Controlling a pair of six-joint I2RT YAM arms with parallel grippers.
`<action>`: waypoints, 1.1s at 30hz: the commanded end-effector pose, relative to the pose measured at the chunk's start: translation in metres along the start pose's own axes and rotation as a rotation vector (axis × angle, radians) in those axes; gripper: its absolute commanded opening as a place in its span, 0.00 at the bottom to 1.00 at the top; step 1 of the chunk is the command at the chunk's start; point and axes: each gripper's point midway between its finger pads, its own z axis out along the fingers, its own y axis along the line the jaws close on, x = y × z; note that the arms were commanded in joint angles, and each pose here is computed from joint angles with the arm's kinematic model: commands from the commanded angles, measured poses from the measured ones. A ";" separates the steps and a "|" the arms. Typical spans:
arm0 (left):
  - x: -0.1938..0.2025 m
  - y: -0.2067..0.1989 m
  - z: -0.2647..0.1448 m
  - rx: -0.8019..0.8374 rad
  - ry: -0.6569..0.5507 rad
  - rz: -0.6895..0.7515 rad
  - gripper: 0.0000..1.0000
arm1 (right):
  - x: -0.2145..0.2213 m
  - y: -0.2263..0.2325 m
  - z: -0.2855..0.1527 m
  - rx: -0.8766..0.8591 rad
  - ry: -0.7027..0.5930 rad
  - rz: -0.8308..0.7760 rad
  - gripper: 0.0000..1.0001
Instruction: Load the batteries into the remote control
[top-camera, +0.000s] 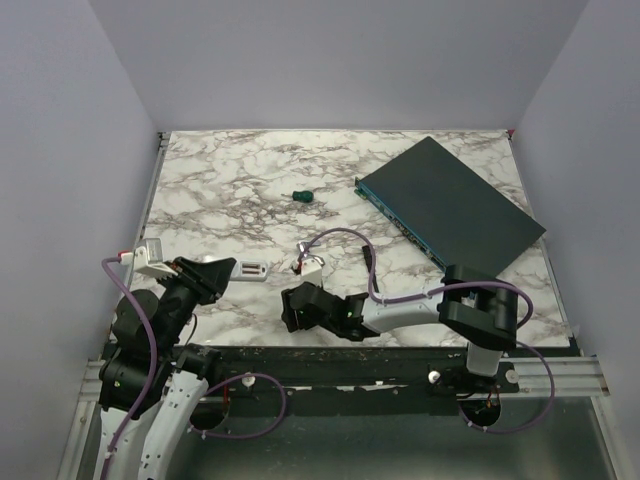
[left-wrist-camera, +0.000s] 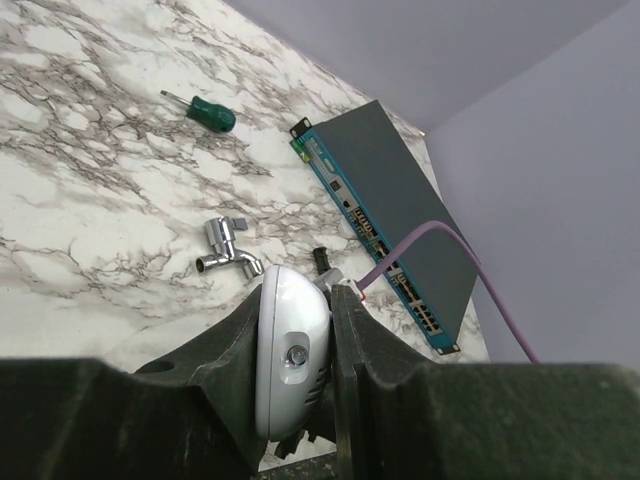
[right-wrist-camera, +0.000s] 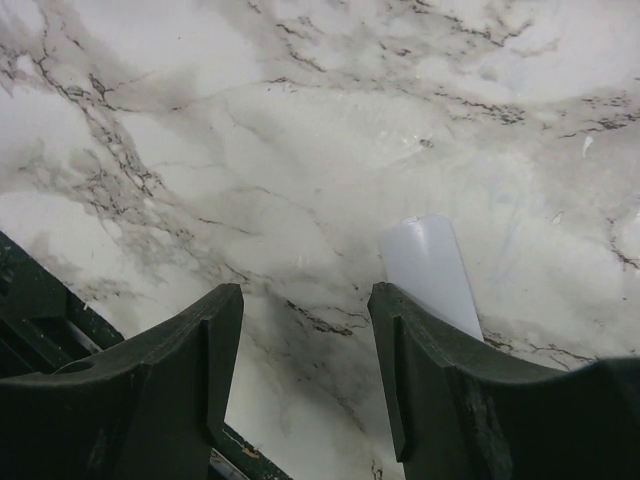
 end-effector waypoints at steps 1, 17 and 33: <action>-0.008 0.000 -0.006 -0.009 -0.037 0.017 0.00 | 0.022 -0.047 0.005 0.161 0.059 -0.057 0.62; -0.008 -0.001 -0.009 -0.003 -0.035 0.024 0.00 | 0.017 -0.058 -0.008 0.198 0.054 -0.033 0.63; -0.011 -0.007 -0.011 0.012 -0.034 0.023 0.00 | 0.008 -0.062 -0.015 0.211 0.034 -0.093 0.65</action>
